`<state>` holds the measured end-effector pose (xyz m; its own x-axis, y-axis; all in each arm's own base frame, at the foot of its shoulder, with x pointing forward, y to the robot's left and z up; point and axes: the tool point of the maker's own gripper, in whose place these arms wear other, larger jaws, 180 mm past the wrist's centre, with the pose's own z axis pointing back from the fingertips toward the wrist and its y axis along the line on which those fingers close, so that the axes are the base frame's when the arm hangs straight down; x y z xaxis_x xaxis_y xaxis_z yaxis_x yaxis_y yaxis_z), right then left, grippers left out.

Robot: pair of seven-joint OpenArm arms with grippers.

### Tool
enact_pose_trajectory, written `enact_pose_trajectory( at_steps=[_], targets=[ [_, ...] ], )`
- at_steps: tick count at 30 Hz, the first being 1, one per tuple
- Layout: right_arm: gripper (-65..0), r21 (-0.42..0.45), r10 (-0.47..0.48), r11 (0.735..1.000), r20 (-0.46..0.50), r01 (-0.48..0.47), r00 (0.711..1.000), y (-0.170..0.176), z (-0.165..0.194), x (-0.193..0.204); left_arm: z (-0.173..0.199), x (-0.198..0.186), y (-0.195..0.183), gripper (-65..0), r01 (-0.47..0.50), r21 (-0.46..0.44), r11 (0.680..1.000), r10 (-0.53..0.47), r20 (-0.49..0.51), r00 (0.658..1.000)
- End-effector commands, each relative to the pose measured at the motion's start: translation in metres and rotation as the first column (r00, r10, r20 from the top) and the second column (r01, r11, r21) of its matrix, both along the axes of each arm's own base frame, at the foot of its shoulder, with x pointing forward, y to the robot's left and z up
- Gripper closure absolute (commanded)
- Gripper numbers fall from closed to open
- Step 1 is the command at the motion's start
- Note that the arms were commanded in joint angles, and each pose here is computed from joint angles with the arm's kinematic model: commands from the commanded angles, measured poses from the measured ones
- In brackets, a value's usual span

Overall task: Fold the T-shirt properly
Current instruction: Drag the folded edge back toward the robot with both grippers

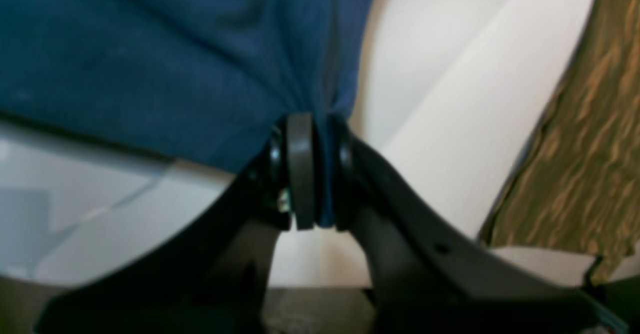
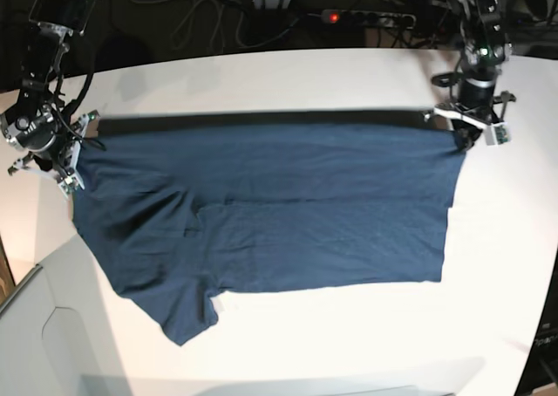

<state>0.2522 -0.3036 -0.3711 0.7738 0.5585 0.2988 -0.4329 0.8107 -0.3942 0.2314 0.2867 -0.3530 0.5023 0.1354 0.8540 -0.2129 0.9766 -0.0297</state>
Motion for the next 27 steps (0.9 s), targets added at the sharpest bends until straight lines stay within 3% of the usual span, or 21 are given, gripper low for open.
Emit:
enact_pose_trajectory(
  at_steps=[1,5,11,27],
  targets=[
    [-0.4,-0.036,0.028,0.999,0.024,-0.027,0.999,-0.005,0.013,0.002,0.014,0.0,0.003,0.0,0.007,0.032,0.999,-0.008,0.038,0.999],
    [-0.4,-0.068,0.053,0.996,-0.01,-0.054,0.999,-0.004,0.012,-0.021,0.013,-0.02,-0.004,0.0,0.014,0.029,0.999,-0.014,0.009,1.0],
    [-0.4,-0.089,0.066,0.993,-0.06,-0.072,0.996,-0.007,0.006,-0.043,0.011,-0.052,0.005,0.0,-0.058,0.029,0.998,0.059,-0.023,0.998],
    [-0.4,-0.08,0.065,0.994,-0.18,-0.08,0.982,-0.008,-0.017,-0.087,-0.019,-0.115,0.001,0.0,-0.083,0.016,0.996,0.085,-0.191,0.978]
  ],
)
